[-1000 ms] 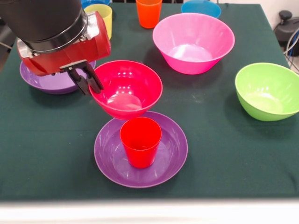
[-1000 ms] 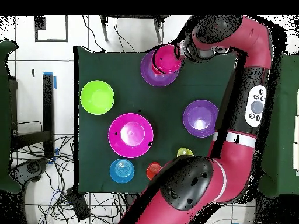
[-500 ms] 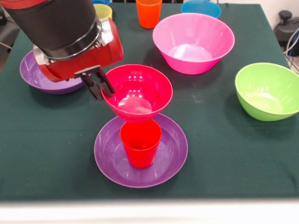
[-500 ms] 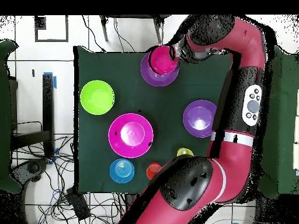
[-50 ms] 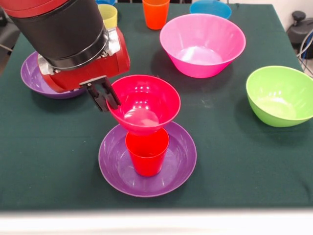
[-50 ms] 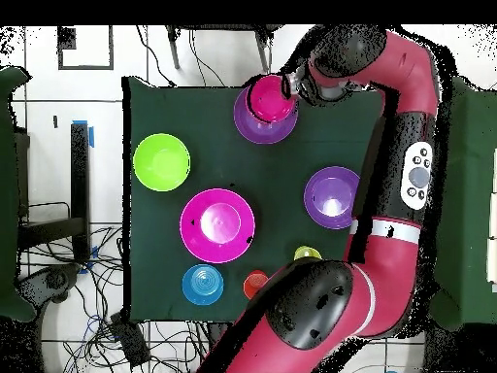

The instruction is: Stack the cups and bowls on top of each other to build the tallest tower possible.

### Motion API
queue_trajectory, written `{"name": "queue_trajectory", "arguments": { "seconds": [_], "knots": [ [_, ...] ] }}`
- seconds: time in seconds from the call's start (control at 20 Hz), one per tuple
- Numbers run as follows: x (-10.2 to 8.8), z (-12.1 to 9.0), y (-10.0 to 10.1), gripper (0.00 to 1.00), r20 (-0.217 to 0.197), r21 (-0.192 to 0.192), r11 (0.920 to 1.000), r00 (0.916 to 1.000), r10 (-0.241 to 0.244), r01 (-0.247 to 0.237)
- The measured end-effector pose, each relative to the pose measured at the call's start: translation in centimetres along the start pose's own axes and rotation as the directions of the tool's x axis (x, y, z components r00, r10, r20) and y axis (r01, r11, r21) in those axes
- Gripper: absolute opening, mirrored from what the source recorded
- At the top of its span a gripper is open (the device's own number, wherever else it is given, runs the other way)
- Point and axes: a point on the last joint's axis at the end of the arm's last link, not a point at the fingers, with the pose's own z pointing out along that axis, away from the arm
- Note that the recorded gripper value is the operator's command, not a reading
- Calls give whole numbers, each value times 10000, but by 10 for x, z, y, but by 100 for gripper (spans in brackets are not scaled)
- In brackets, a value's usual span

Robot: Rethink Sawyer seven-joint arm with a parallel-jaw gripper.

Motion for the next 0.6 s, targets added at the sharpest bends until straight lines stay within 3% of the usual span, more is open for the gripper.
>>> {"name": "queue_trajectory", "arguments": {
  "seconds": [0.6],
  "knots": [
    [2, 17, -3, 0, -35, -12, 10000, 10000, 39, -39]
  ]
}}
